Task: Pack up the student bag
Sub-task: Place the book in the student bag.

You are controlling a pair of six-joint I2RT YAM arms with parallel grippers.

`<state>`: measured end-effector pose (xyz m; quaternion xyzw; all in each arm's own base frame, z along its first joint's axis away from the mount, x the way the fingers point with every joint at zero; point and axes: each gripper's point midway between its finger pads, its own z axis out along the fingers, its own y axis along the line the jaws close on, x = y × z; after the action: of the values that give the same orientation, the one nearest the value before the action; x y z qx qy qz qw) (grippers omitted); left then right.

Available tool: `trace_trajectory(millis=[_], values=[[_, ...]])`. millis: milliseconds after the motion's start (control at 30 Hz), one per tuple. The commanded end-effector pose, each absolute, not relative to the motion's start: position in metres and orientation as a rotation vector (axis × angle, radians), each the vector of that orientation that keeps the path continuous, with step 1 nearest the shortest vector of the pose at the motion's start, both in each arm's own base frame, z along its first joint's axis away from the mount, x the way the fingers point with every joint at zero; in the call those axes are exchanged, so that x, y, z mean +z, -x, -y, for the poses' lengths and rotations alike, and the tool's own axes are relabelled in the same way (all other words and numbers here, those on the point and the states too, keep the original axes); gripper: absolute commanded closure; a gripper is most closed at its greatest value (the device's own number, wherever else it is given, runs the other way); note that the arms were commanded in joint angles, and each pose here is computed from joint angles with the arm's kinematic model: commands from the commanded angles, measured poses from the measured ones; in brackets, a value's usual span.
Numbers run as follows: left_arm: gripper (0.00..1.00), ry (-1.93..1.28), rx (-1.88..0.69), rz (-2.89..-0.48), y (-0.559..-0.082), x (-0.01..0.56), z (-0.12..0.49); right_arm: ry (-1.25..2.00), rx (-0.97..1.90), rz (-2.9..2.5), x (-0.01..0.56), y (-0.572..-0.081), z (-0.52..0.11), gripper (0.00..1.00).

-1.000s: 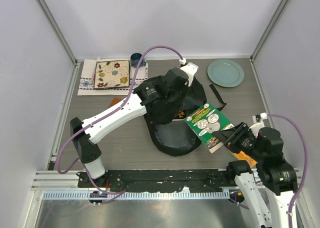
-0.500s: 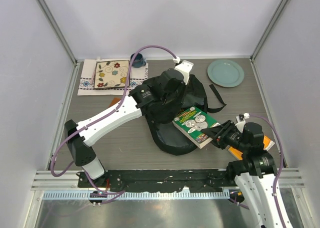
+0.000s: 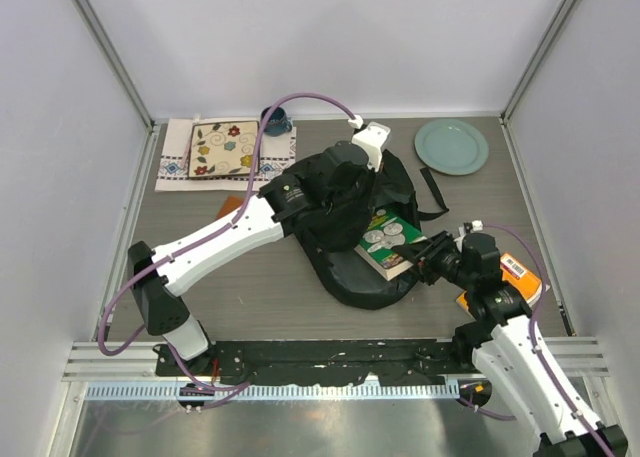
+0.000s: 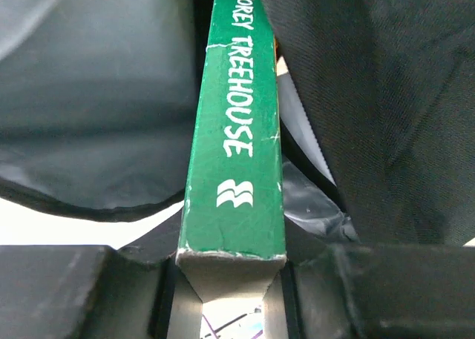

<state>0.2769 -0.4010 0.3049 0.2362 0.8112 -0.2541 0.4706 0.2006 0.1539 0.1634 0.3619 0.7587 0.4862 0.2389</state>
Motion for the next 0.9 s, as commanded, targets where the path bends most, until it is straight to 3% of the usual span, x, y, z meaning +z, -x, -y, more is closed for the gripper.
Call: trace_trajectory(millis=[0, 333, 633, 867], values=[[1.0, -0.461, -0.75, -1.793, -0.281, 0.373, 0.407, -0.851, 1.419, -1.951, 0.207, -0.211, -0.172, 0.99], [1.0, -0.484, -0.766, -1.789, -0.276, 0.376, 0.406, -0.821, 1.539, -1.747, 0.218, -0.223, -0.179, 0.99], [1.0, -0.483, -0.779, -1.828, -0.272, 0.363, 0.406, -0.731, 1.447, -1.758, 0.207, -0.272, -0.229, 0.99], [1.0, -0.498, -0.805, -1.872, -0.264, 0.353, 0.405, -0.948, 1.174, -1.597, 0.174, -0.317, -0.239, 0.99]])
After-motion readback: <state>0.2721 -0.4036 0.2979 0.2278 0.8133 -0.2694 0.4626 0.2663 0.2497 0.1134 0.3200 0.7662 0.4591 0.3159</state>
